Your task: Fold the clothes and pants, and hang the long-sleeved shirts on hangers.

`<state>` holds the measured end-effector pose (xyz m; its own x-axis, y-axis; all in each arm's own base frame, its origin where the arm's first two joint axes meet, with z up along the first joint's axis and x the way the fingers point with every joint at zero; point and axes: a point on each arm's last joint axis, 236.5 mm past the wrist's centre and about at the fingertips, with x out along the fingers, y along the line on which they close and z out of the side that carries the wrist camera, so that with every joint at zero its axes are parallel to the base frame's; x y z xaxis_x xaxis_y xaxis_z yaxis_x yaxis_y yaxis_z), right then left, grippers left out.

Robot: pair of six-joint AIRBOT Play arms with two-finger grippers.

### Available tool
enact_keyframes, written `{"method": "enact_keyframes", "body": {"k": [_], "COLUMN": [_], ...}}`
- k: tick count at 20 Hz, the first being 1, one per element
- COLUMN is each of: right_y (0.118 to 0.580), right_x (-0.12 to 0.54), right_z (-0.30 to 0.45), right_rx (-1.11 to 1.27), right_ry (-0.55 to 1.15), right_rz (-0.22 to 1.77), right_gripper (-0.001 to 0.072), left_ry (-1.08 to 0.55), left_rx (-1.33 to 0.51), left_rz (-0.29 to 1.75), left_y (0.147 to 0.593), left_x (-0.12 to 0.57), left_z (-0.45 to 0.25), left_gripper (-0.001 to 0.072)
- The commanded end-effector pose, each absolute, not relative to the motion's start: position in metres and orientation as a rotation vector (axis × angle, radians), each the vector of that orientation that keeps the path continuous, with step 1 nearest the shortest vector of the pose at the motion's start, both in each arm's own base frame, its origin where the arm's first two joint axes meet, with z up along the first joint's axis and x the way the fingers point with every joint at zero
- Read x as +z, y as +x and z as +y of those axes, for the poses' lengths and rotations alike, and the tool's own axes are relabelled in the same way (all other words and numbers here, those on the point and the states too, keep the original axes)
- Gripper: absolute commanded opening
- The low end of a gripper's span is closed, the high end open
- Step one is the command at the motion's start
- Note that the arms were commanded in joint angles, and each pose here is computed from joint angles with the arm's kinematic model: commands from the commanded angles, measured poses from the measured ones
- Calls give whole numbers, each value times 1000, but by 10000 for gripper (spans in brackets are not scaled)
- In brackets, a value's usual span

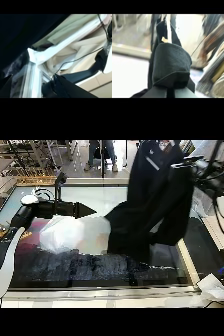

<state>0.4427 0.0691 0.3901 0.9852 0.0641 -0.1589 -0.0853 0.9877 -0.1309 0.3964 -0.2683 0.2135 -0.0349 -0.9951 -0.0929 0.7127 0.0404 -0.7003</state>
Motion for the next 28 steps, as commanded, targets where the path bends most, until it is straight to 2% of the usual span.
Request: {"method": "enact_keyframes", "body": {"k": [1,6,7,8,10,11,12,13,15,19,21,24,26,28], "right_y": [427,394,379,361,317,292,268,241,202,146,122,101,107,120], "right_x": [432,453,451,448,435,429,428,431,460,528,514,461,444,447], "right_z": [36,-88,-125,-161,-235,-270,-300,-328,-364,-399,-421,-443,-443,-431], "right_rx": [-30,-401,-512,-624,-858,-972,-1070,-1171,-1298,-1425,-1499,-1587,-1566,-1514], "right_ry": [-189,-250,-216,-167,-54,-28,-10,28,55,-61,-65,9,24,43], "right_rz": [53,106,135,157,194,211,208,181,53,-159,-122,49,129,123], "right_gripper": [26,26,26,26,26,26,26,26,26,26,26,26,30,30], "left_ry": [-519,-563,-570,-573,-573,-573,-573,-572,-559,-546,-553,-593,-634,-639], "left_rx": [-1498,-1537,-1545,-1548,-1548,-1548,-1549,-1549,-1550,-1553,-1548,-1526,-1503,-1498], "left_rz": [700,793,811,818,818,818,818,819,833,918,928,973,1019,1023], "left_y": [391,375,372,370,370,370,370,370,368,358,358,358,358,358], "left_x": [212,212,212,212,212,212,212,212,209,199,198,199,199,199], "left_z": [-272,-270,-270,-270,-270,-270,-270,-270,-269,-266,-266,-266,-266,-265], "left_gripper": [547,532,466,354,322,270,185,160,160,160,160,160,160,162]}}
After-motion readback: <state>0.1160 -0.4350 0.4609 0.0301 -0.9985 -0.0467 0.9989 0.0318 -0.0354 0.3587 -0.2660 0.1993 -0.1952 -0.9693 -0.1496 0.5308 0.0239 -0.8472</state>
